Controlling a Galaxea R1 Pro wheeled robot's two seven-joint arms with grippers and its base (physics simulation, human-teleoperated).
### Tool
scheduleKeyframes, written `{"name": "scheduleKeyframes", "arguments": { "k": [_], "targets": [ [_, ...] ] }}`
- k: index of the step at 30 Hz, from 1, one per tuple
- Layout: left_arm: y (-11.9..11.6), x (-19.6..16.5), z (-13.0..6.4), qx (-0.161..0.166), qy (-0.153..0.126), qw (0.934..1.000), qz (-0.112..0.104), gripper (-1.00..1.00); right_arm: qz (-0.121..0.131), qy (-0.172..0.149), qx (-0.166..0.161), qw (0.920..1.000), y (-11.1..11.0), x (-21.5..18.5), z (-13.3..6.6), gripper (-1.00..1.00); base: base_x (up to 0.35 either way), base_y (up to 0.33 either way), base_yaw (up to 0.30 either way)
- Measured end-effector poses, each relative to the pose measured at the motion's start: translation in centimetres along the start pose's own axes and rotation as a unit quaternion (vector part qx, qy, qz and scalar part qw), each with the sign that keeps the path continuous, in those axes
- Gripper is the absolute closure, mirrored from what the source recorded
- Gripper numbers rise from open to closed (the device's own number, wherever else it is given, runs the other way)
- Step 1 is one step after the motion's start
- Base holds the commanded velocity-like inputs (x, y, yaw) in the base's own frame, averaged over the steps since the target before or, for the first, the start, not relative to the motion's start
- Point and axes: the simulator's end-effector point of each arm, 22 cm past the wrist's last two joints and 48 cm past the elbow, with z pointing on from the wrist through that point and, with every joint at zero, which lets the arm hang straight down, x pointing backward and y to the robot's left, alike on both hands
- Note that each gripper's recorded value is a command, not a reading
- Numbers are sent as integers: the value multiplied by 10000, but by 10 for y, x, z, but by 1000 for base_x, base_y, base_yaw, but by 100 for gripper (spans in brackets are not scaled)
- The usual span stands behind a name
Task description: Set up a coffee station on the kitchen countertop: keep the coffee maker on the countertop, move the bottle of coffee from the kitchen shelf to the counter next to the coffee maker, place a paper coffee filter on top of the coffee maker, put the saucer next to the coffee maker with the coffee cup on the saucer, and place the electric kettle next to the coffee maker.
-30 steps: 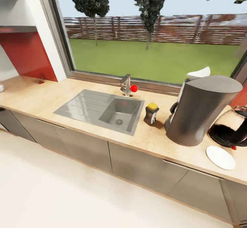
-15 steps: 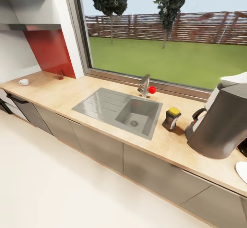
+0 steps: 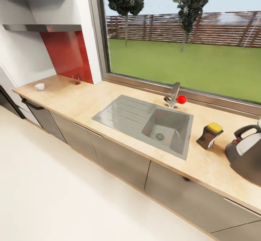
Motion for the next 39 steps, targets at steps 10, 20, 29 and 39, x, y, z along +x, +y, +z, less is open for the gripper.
{"name": "scheduleKeyframes", "arguments": {
  "k": [10,20,29,39],
  "targets": [
    [0,-3,0,2,-43,10000,-19,-100,-6,-47,-9,10000,0,-4,-1,-100,160,296,216],
    [-1,-8,0,15,-100,9999,-43,-100,-13,-109,-8,9999,0,-8,-3,-100,45,173,155],
    [-6,-13,0,59,-169,9998,-3,-100,-23,-179,-9,9998,0,-14,-5,-100,2,10,125],
    [-7,-19,0,74,-243,9997,39,-100,-32,-251,-2,9997,0,-19,-8,-100,0,0,118]
  ]
}}
